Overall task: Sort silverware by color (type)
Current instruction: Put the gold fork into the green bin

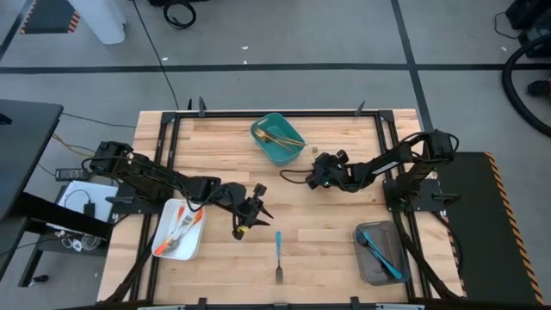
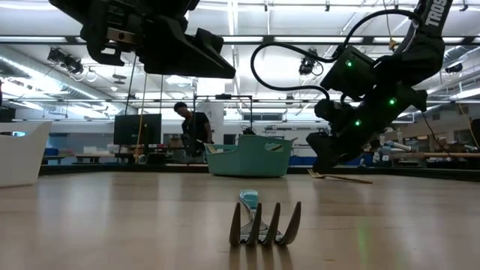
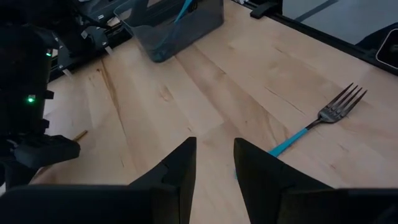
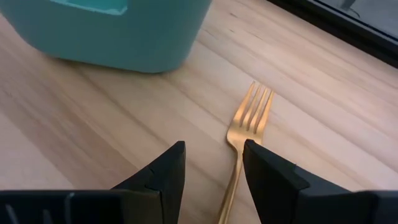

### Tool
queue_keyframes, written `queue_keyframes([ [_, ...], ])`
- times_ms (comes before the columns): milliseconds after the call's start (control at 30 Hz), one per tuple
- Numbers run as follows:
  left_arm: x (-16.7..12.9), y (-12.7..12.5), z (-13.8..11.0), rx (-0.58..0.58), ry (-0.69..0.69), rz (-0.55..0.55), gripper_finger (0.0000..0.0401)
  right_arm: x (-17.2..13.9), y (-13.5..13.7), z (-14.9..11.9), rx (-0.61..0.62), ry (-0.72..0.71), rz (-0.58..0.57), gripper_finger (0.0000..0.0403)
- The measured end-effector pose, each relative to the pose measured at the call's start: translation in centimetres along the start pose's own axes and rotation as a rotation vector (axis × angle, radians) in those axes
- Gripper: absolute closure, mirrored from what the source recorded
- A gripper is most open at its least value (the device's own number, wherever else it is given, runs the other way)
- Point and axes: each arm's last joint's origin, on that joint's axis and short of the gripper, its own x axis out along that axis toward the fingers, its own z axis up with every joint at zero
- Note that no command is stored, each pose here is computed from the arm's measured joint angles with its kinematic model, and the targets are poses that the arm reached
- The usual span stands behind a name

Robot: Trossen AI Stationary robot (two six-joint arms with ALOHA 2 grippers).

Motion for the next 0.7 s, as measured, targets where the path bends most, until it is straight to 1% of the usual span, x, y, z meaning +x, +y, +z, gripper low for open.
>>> queue_keyframes([
  [100, 0.0, 0.0, 0.0, -0.018, 0.003, -0.002, 0.0285, 0.0, 0.0, 0.0, -0.02, 0.001, 0.002, 0.0235],
  [367, 0.0, -0.2, -0.4, -0.034, 0.042, -0.016, 0.0285, 0.0, 0.0, 0.0, -0.02, -0.001, -0.005, 0.0215],
  [533, 0.0, -0.3, -0.7, -0.043, 0.069, -0.026, 0.0285, -0.6, 0.5, -0.5, -0.018, 0.006, 0.011, 0.0207],
  [700, -0.1, -0.4, -0.9, -0.066, 0.094, -0.034, 0.0285, -1.3, 0.4, -1.6, -0.021, 0.016, -0.062, 0.0208],
])
